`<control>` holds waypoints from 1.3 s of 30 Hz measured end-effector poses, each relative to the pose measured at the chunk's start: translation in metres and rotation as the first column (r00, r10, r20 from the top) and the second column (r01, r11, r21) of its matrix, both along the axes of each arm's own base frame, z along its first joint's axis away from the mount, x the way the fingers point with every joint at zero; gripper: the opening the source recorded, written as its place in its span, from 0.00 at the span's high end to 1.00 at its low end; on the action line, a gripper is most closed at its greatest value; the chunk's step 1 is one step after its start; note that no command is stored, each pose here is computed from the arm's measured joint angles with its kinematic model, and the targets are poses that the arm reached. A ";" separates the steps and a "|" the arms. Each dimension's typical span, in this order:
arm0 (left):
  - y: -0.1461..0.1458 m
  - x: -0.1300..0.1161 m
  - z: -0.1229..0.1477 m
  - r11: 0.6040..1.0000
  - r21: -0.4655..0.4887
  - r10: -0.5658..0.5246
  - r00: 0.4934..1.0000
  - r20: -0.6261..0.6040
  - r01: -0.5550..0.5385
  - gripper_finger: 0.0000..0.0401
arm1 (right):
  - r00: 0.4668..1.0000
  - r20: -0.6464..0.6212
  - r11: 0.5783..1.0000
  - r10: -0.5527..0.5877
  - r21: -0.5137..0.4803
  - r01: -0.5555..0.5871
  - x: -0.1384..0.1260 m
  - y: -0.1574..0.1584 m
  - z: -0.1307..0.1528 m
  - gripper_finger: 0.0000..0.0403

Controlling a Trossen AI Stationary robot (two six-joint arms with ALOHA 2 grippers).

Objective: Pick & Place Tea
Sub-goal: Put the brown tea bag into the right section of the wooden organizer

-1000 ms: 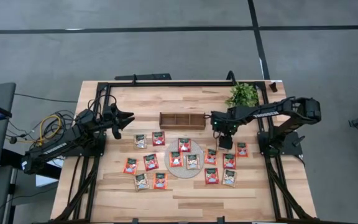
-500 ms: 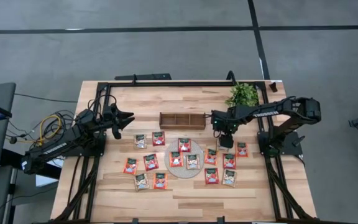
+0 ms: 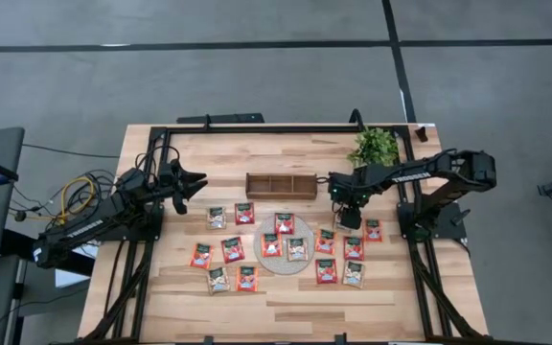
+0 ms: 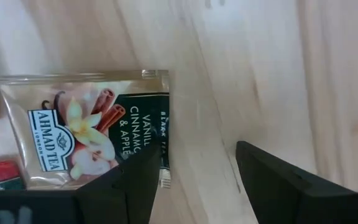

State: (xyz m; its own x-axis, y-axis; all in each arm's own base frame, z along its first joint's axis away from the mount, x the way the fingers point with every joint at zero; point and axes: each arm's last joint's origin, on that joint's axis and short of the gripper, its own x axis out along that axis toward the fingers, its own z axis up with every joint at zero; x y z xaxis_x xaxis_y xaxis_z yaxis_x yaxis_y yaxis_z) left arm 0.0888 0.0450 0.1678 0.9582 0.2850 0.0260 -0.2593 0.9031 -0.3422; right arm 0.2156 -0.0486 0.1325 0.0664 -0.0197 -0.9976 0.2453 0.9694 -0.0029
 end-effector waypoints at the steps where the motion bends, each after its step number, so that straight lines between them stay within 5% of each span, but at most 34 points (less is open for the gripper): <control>1: 0.000 0.000 0.000 1.000 0.000 0.000 1.000 0.000 0.000 0.68 | 1.000 -0.002 1.000 -0.003 -0.008 0.003 0.000 -0.001 0.000 0.51; 23: 0.000 0.000 0.000 1.000 -0.001 0.000 1.000 0.000 0.000 0.68 | 1.000 -0.005 0.999 -0.008 -0.050 0.008 0.000 -0.002 -0.001 0.99; 39: 0.000 0.000 0.000 1.000 0.000 0.000 1.000 0.000 0.000 0.68 | 0.999 -0.035 0.999 0.002 -0.044 -0.004 0.014 -0.006 0.028 1.00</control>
